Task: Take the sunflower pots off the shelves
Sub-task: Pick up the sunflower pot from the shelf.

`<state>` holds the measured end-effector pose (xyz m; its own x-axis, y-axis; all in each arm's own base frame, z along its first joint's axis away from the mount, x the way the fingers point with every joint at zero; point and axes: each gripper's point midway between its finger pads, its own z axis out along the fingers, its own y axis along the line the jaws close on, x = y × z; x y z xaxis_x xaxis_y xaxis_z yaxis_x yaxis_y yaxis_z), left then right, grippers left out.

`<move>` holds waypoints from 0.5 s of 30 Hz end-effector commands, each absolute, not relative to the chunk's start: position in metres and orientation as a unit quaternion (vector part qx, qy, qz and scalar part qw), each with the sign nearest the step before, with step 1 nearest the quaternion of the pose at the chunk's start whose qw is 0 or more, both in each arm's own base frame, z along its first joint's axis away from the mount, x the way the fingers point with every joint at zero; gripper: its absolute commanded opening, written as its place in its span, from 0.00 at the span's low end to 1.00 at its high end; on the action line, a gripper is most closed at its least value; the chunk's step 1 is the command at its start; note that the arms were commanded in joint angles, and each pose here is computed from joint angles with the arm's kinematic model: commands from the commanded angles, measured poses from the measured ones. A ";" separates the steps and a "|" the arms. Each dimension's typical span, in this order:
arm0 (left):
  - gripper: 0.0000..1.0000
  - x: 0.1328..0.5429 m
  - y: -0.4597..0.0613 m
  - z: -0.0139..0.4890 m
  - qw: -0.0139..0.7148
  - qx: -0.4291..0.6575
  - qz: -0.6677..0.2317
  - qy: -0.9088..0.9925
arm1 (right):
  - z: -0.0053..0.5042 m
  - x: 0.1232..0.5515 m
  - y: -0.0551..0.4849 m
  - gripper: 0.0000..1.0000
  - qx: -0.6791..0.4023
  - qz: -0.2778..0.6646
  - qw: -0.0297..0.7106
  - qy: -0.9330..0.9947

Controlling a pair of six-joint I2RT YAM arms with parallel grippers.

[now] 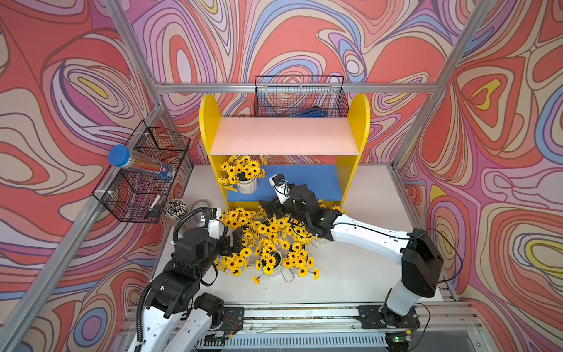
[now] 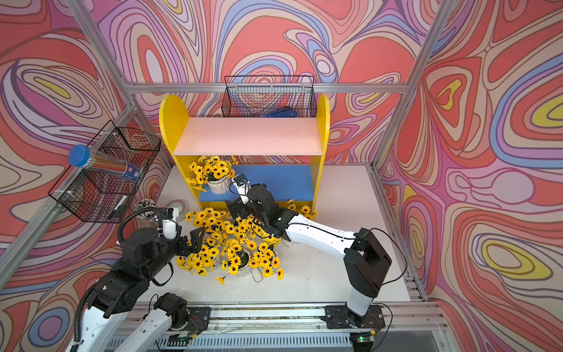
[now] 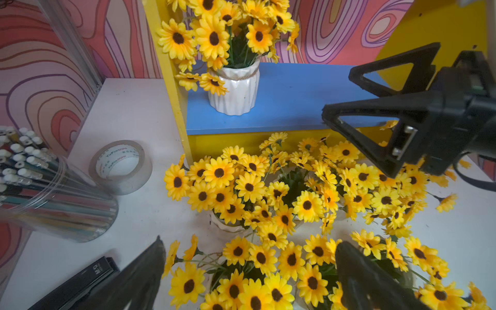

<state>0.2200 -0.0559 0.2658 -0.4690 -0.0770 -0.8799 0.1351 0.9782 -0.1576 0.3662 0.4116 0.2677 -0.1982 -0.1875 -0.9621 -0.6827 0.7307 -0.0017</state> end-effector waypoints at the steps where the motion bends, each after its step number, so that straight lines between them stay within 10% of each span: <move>1: 1.00 0.226 -0.058 0.262 0.509 0.004 -0.133 0.851 | 0.271 0.384 0.427 0.98 -0.297 0.236 0.570 0.729; 15: 1.00 0.225 -0.040 0.256 0.515 -0.031 -0.104 0.851 | 0.247 0.434 0.473 0.98 -0.309 0.231 0.585 0.713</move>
